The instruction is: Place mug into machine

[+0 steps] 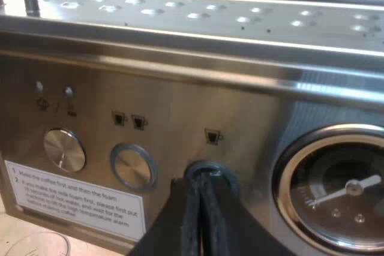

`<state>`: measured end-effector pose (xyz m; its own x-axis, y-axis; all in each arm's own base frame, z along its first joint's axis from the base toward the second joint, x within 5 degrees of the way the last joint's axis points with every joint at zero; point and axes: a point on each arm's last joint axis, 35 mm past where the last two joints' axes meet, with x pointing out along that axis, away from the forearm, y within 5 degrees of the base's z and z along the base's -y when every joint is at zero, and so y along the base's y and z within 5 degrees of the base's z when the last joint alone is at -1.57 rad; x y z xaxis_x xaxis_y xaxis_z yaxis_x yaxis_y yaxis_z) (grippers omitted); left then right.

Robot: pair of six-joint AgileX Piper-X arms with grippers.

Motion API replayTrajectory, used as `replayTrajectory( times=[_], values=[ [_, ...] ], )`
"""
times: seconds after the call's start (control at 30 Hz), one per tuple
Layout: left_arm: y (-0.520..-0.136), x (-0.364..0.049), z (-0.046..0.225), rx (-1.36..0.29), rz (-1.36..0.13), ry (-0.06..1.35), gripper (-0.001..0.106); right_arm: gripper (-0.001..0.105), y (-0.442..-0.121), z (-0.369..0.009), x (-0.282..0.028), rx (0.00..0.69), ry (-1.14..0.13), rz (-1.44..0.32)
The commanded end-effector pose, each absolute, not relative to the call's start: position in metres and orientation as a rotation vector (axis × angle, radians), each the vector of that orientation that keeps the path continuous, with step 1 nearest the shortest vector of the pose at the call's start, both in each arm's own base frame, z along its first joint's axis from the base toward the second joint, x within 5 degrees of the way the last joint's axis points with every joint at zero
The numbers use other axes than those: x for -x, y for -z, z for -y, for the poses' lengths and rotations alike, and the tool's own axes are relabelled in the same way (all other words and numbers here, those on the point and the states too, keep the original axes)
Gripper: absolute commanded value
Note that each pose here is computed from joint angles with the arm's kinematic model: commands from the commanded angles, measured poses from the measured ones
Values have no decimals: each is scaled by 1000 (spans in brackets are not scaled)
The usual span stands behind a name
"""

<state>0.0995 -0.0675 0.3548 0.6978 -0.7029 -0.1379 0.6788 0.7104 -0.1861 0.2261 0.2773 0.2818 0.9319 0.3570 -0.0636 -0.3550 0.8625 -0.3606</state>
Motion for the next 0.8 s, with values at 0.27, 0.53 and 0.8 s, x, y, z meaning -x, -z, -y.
replayTrajectory(
  times=[0.27, 0.53, 0.8],
  values=[
    [-355, -99, 67, 129, -206, 764, 79, 0, -289, -269, -235, 368, -288, 18],
    [-353, -99, 67, 95, -213, 765, 79, 0, -290, -269, -234, 366, -289, 20],
    [-353, -99, 67, 94, -213, 765, 79, 0, -311, -273, -205, 334, -356, 64]
  ],
)
